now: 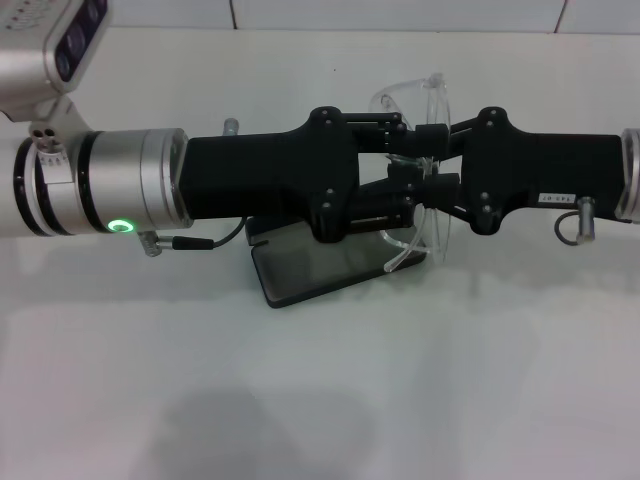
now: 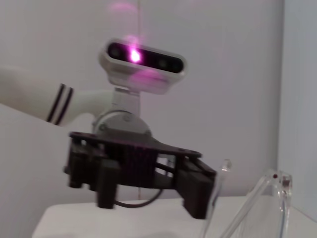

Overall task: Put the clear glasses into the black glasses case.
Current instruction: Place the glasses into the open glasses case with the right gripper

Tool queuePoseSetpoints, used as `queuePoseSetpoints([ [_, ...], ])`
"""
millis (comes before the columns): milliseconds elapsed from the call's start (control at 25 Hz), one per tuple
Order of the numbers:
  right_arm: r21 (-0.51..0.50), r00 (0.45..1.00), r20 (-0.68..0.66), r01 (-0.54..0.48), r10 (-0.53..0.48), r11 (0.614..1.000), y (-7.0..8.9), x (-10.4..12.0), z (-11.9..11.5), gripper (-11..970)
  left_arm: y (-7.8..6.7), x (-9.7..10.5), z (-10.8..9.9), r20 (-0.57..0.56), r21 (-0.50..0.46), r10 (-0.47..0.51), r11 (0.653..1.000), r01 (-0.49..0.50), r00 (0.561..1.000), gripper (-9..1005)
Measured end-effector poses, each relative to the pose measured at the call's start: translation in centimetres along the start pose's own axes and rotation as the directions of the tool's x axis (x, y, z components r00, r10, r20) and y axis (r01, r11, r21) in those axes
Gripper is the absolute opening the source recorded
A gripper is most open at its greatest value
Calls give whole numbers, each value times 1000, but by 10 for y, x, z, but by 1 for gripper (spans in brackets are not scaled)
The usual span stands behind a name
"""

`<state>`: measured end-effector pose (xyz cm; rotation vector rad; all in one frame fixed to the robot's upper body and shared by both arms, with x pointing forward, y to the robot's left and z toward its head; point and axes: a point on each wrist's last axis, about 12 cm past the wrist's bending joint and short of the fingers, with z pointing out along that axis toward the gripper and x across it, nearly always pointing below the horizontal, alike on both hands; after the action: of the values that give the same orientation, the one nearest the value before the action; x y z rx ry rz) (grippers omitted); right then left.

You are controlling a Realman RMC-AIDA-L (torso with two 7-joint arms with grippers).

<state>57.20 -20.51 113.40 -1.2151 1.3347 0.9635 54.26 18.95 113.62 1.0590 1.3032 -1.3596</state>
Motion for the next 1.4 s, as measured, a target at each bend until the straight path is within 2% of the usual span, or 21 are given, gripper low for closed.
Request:
queuePoseSetpoints([
  [320,-23,1000,14,0,1,1000,5,1,-5,123,0,0,-1,-3,0,0,1000,0,1000,670],
  [400,23,1000,8,-3,3,1000,2,3,-10,123,0,0,-1,-1,2,1,1000,-1,1000,671],
  [560,184,1000,-2,-17,18,983,-8,12,-29,123,0,-2,-4,7,-7,4,1000,-4,1000,673],
  [640,238,1000,-2,-25,26,971,-10,16,-38,123,2,-2,-7,11,-31,5,999,-5,1000,674],
  [720,277,999,-2,-38,40,960,-9,20,-48,123,8,0,-11,3,-96,3,995,-3,1000,676],
  [840,305,998,-12,-49,55,951,-5,26,-60,123,22,7,-18,-61,-224,-11,975,-3,998,677],
  [1000,324,997,-25,-58,70,944,1,32,-73,123,39,13,-21,-206,-330,-70,944,-2,976,680],
  [1200,336,996,-32,-65,80,940,6,36,-80,124,48,11,-15,-409,-360,-129,933,-30,903,682],
  [1400,349,995,-43,-68,88,935,9,39,-87,124,53,10,-6,-488,-376,-158,926,-44,858,685],
])
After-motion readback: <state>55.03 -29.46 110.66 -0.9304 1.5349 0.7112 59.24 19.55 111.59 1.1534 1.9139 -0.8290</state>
